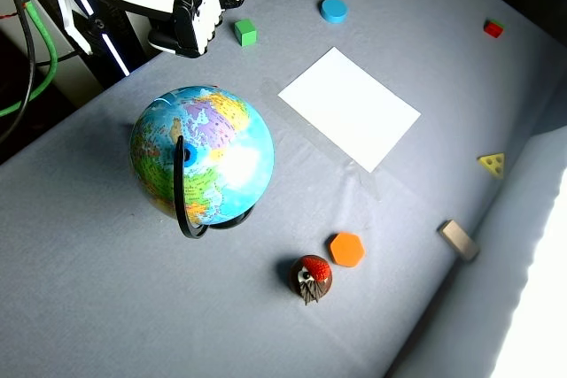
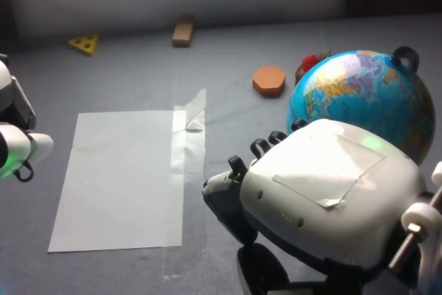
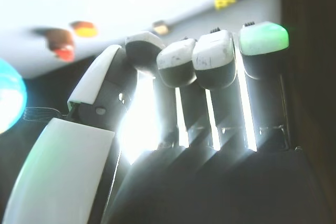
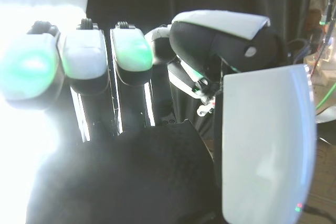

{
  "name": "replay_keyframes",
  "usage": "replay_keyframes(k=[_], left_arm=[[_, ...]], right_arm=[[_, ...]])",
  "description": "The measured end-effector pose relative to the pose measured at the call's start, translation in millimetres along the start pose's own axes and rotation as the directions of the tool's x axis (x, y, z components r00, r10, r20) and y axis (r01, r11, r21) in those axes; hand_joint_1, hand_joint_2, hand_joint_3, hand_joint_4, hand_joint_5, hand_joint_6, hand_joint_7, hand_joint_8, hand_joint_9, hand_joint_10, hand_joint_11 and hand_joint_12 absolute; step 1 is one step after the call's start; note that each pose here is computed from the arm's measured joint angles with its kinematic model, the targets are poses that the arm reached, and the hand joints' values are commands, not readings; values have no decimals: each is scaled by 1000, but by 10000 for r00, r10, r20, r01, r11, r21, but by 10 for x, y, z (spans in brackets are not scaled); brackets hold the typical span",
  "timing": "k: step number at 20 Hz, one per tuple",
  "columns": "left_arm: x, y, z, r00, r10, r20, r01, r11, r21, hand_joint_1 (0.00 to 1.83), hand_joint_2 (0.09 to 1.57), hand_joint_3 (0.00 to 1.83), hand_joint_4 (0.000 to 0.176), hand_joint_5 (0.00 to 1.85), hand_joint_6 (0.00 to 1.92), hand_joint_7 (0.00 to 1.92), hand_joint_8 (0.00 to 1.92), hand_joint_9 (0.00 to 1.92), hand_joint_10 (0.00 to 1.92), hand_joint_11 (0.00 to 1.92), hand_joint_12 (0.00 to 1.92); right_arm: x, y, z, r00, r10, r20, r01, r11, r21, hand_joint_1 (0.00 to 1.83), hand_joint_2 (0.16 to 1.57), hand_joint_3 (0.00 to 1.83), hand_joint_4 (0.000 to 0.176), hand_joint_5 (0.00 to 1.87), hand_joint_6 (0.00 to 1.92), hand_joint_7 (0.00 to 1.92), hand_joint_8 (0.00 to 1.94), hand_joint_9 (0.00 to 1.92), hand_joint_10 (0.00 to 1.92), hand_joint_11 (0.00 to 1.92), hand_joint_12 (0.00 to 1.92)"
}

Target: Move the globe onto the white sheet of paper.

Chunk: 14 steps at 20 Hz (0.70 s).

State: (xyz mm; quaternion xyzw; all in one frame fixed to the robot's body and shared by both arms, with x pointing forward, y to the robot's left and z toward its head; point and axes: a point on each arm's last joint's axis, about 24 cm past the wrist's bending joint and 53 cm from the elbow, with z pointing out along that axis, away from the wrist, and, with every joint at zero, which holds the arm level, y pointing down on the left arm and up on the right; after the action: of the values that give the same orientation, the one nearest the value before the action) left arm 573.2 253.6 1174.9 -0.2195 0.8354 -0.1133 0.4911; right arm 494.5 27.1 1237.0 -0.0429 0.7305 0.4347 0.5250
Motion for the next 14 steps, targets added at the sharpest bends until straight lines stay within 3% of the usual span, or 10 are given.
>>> replay_keyframes(k=[3,5,8,10,11,14], left_arm=[[-12,17,0,10000,68,51,-68,10000,-64,0,1221,135,56,10,64,0,35,17,75,0,95],[-64,23,8,9982,506,324,-505,9987,-33,0,1273,20,57,24,9,3,2,26,15,0,4],[-142,-22,36,9911,1103,741,-1124,9934,242,0,1275,12,57,27,7,0,0,23,9,0,0],[-43,95,75,9940,996,455,-997,9950,-7,0,1267,5,55,39,10,10,3,31,10,7,3],[1,155,95,9939,1028,404,-1025,9947,-103,0,1266,4,54,49,12,13,4,32,9,6,3],[65,273,142,9952,747,625,-746,9972,-41,0,1265,3,54,50,11,16,5,32,8,6,4]], right_arm=[[30,7,-2,9999,-13,-107,12,10000,-46,13,1085,221,0,144,190,112,68,85,225,0,249],[86,-13,-14,9995,-25,-303,24,10000,-29,0,1180,39,0,198,55,136,5,138,98,0,181],[122,-36,-27,9989,-194,-427,193,9998,-26,0,1187,19,0,192,32,122,2,135,70,0,218],[254,-102,-67,9948,-305,-970,309,9995,17,0,1187,12,0,208,30,143,10,126,55,0,226],[296,-123,-87,9925,-352,-1172,354,9994,-3,0,1190,6,0,203,15,119,5,120,33,0,129],[392,-202,-156,9835,-627,-1697,632,9980,-20,0,1191,3,0,202,9,111,1,121,23,0,89]])
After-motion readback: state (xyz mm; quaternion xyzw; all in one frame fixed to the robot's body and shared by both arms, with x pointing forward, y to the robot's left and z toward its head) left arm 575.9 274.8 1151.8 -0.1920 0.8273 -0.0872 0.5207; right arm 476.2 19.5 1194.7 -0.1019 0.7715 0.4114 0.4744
